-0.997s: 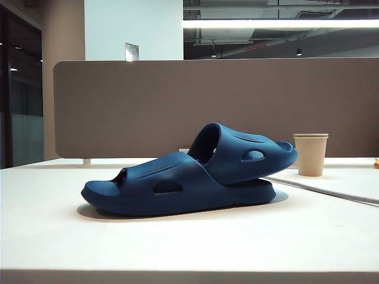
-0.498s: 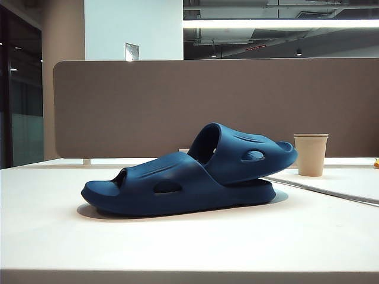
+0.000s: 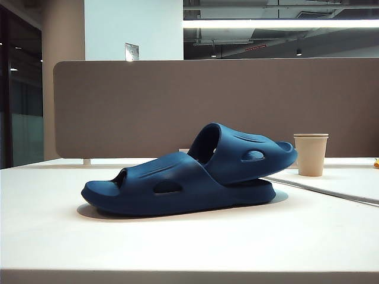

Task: Interlock the pair of blue slippers on the table with their fronts facing up.

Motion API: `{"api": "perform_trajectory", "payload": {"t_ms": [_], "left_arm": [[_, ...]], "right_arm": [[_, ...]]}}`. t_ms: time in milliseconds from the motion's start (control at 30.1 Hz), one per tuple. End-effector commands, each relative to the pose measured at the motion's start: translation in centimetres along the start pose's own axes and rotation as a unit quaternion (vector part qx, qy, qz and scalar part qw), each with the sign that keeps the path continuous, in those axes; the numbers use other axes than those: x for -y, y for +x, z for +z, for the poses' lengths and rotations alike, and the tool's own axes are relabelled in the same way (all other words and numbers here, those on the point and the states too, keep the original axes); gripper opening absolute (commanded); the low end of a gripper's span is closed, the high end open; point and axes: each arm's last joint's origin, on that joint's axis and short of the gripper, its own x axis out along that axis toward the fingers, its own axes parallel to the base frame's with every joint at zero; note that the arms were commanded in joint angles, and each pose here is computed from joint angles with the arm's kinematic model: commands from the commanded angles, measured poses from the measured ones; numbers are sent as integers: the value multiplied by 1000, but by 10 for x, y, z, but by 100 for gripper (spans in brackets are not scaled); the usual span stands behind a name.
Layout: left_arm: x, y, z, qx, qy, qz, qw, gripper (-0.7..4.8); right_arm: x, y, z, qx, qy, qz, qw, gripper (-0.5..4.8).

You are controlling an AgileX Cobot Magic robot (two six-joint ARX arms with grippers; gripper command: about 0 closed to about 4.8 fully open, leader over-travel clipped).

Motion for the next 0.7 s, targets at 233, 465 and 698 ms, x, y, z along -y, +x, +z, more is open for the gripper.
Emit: {"api": "perform_trajectory", "payload": {"t_ms": [233, 465, 698], "left_arm": [[0, 0, 0, -5, 7, -2, 1000, 44], [0, 0, 0, -6, 5, -1, 1000, 44], [0, 0, 0, -5, 6, -2, 1000, 44]], "right_arm": [[0, 0, 1, 6, -4, 7, 1000, -1], [0, 0, 5, 27, -6, 7, 1000, -1], [0, 0, 5, 27, -5, 5, 1000, -1]]}}
